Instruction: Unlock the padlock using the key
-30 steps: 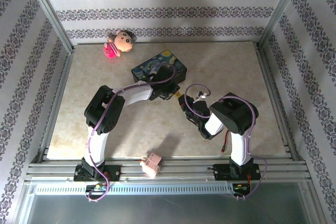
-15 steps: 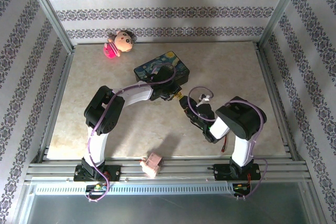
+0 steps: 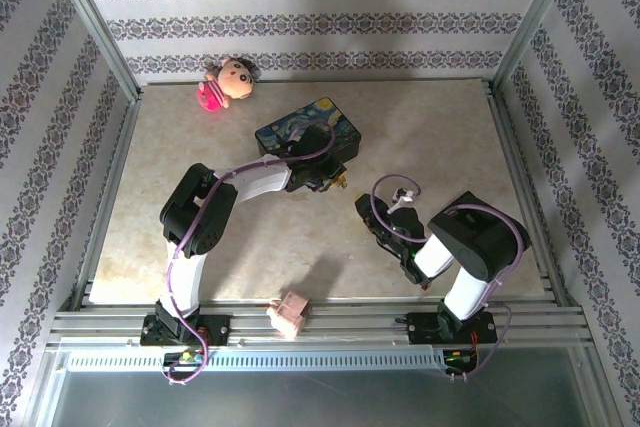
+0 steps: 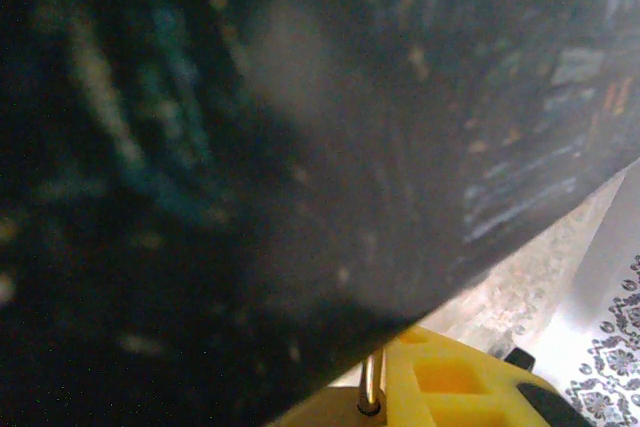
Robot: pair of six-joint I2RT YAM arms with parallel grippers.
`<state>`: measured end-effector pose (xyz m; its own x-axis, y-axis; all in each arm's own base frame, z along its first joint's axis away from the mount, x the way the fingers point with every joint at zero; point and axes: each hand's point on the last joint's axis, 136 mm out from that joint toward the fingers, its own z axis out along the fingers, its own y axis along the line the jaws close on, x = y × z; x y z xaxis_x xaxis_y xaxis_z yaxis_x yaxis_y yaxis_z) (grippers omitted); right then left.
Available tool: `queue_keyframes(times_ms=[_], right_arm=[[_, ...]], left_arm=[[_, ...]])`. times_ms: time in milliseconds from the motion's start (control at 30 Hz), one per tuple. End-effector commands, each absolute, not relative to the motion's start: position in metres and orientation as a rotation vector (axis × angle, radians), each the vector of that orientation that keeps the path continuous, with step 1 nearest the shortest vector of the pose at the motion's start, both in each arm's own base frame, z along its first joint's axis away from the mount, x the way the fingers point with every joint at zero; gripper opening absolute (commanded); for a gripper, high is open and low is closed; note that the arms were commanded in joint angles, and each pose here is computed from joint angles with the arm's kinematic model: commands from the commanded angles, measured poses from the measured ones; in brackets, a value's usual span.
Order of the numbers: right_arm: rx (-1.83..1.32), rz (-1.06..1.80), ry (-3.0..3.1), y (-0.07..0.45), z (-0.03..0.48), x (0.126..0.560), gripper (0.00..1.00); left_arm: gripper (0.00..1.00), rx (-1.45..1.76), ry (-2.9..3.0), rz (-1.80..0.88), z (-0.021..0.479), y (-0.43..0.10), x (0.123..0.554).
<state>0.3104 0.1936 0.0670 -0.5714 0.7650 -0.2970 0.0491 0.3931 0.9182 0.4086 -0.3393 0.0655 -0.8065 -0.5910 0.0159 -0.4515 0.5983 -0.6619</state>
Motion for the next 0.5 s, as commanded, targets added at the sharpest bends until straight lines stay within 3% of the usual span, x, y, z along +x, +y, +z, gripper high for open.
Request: queue_keyframes(times_ms=[0, 467], right_arm=[[0.603, 1.271, 1.881, 0.207, 0.086, 0.318, 0.38], [0.592, 1.326, 1.907, 0.225, 0.077, 0.339, 0.25]], left_arm=[[0.17, -0.987, 2.881, -0.993, 0.027, -0.350, 0.349], [0.18, -0.974, 2.885, -1.003, 0.029, -0.351, 0.347]])
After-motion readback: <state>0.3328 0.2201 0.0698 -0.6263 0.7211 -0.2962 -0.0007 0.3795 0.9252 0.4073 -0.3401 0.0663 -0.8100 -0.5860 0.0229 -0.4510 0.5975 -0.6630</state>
